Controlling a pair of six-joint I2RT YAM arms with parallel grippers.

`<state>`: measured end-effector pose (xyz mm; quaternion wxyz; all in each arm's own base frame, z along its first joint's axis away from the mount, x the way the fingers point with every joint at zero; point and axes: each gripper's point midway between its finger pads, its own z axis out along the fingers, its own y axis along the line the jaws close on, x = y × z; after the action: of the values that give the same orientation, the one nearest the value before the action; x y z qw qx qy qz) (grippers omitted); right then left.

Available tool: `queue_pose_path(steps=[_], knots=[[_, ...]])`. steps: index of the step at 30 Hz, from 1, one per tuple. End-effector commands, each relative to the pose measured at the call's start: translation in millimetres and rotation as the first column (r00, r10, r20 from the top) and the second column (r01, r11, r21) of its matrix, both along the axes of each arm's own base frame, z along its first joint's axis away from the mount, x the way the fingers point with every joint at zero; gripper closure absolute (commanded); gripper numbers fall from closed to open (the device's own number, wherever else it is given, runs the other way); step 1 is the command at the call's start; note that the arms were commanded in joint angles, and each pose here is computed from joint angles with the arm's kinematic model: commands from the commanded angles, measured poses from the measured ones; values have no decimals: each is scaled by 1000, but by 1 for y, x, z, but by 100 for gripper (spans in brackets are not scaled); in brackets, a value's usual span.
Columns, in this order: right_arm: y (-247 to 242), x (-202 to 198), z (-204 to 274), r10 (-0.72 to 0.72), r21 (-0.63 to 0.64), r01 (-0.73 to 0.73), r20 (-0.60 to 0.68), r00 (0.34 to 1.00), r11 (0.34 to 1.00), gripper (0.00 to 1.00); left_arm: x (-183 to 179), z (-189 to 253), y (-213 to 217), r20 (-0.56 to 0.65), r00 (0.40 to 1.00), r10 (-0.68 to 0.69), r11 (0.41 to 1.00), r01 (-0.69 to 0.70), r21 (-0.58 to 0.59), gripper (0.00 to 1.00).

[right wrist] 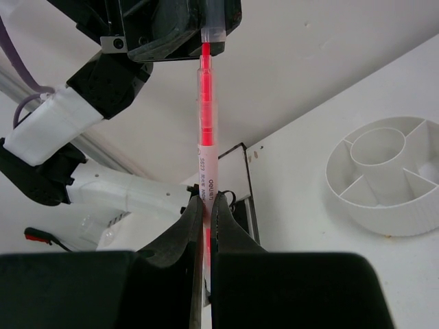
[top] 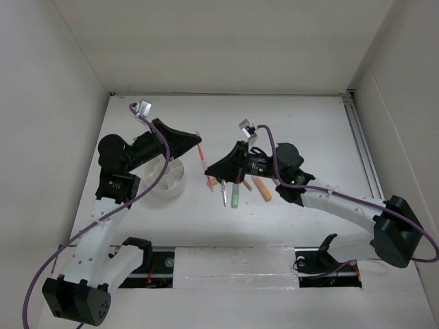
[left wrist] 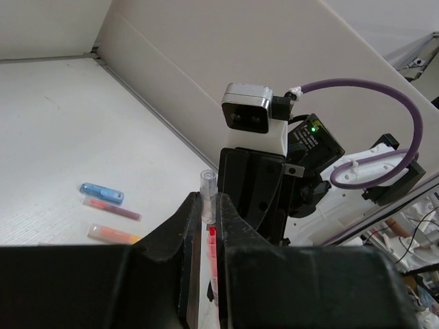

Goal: Sort the stationery into containers
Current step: Close the pen cap on the pen.

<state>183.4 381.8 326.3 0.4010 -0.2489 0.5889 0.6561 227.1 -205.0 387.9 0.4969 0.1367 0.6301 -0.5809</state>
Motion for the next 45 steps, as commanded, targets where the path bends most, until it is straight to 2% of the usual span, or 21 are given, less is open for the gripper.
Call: queue_pose_path(steps=[1, 14, 18, 25, 45], knots=[[-2, -2, 35, -21, 81, 13, 98, 995, 997, 100, -7, 15, 2, 74, 997, 0, 1000, 0, -6, 100], [-5, -4, 31, -23, 72, 15, 100, 995, 997, 100, 1, 36, 10, 105, 992, 65, 996, -59, -62, 100], [-7, -3, 29, -35, 68, 29, 91, 995, 997, 100, 2, 27, 19, 80, 996, 31, 996, -24, -85, 100], [-5, 1, 29, -48, 56, 43, 101, 994, 998, 100, 4, 13, 16, 39, 999, 7, 998, -5, -68, 100], [8, 13, 23, -49, 40, 45, 98, 994, 998, 100, 1, 17, 17, 57, 998, 10, 998, -6, -65, 100]])
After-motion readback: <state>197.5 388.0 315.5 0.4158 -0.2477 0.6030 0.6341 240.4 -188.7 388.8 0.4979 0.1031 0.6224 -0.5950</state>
